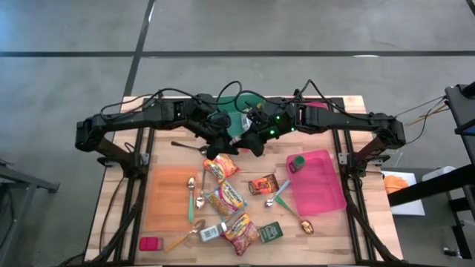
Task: Pick & Place Food Item
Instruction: Put the transparent spice bottle into the pink bin
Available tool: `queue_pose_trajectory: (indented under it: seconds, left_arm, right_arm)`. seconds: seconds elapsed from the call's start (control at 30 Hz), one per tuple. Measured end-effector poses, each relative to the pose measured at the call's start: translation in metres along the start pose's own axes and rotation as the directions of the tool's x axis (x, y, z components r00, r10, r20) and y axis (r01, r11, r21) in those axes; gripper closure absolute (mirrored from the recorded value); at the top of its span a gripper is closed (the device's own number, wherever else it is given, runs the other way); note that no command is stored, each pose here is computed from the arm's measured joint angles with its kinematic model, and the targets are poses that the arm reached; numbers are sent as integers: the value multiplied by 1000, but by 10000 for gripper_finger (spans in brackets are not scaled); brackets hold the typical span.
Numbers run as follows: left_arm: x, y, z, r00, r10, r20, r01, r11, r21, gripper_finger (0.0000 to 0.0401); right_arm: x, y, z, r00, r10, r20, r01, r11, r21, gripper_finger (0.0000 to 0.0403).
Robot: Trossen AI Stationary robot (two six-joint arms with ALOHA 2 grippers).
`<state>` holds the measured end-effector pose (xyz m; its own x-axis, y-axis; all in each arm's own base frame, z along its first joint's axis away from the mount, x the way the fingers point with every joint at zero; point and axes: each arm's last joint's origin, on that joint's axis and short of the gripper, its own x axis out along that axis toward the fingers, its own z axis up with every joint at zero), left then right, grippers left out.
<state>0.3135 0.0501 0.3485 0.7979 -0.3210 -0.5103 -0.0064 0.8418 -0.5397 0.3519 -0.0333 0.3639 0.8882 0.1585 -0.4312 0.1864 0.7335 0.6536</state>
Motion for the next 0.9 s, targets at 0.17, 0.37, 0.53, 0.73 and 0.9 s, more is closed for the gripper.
queue_pose_trajectory:
  seconds: [0.17, 0.37, 0.53, 0.73, 0.9]
  left_arm:
    - [0, -1, 1, 1000, -6, 5, 6, 1000, -13, 169]
    - [-2, -2, 1, 1000, -14, 6, 14, 998, -57, 20]
    - [-5, -3, 0, 1000, -8, 11, 9, 996, -85, 41]
    - [-15, -9, 1, 999, -20, 31, 23, 997, -80, 93]
    - [-26, -15, 0, 999, -20, 46, 24, 997, -73, 121]
  right_arm:
    - [-2, 1, 0, 1000, -4, 8, 4, 1000, -18, 235]
    - [-8, 0, -1, 998, -60, 10, 60, 998, -29, 235]
    - [-22, 0, -5, 990, -142, 2, 142, 990, -23, 235]
    - [-55, -5, -21, 921, -386, -57, 387, 922, 16, 235]
    - [-81, -7, -54, 769, -615, -173, 629, 776, 37, 235]
